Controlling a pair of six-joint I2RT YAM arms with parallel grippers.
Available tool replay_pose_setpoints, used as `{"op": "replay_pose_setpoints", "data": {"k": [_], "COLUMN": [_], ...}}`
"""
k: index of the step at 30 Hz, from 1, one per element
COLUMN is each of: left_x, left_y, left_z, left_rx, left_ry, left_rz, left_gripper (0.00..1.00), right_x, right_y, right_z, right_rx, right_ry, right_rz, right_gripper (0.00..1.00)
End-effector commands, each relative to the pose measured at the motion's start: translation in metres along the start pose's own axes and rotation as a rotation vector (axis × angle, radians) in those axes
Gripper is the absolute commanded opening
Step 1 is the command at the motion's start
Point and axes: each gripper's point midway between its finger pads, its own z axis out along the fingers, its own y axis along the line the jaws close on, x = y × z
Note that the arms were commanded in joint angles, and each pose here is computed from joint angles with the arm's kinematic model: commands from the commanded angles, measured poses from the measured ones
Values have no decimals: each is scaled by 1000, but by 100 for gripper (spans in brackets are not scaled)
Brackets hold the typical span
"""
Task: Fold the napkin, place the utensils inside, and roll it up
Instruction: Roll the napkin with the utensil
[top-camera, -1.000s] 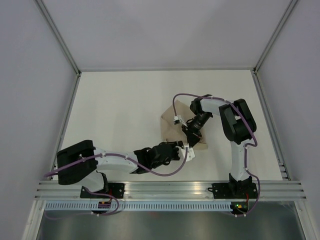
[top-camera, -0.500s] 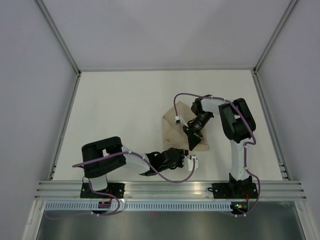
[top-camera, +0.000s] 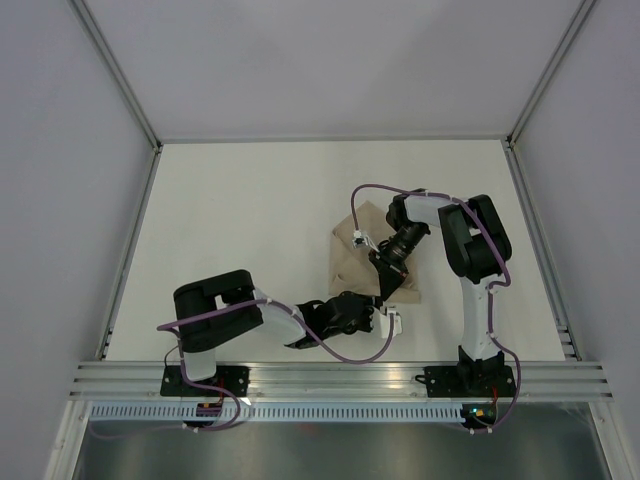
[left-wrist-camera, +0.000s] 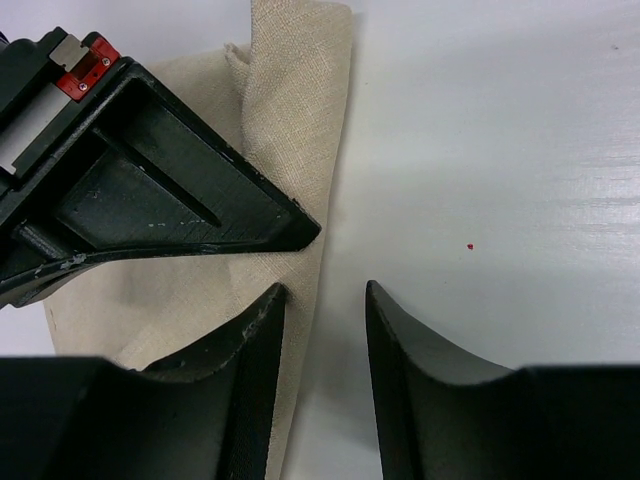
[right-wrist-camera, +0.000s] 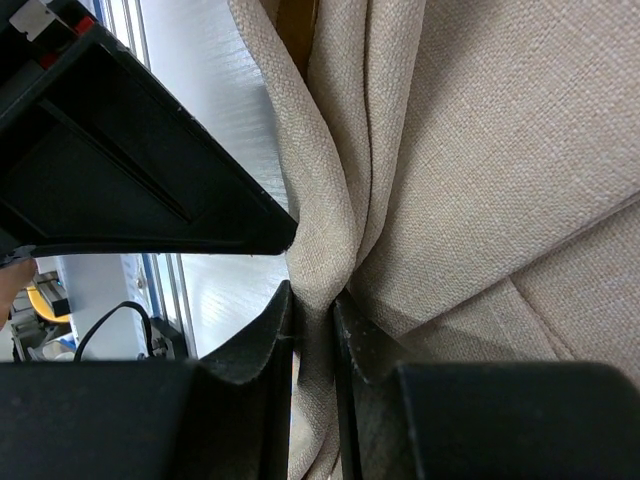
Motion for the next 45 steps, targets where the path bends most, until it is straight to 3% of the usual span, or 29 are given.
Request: {"op": "replay_pose_setpoints", "data": {"k": [1,16,29,35,45], "left_x": [8,6,8,16,33], "left_y": [12,45,11,10,-9], "left_z": [2,-6,8,13,12], "left_rx": [-26,-116,114,137,200], "left_ry": [16,34,43,61,106], "left_rz": [35,99,127,112,65], "left_gripper": [45,49,49,47,25], "right_x": [14,16,14,14,14], "right_y": [-32,-34,-34,-33,-32], "right_z": [5,5,2,-1,-2], "right_rx": [63,54,37,32,20], "right_ry": [71,72,68,65,63], "right_rz": [-89,-73,-68,-65,-61], "right_gripper": [11,11,11,11,11]}}
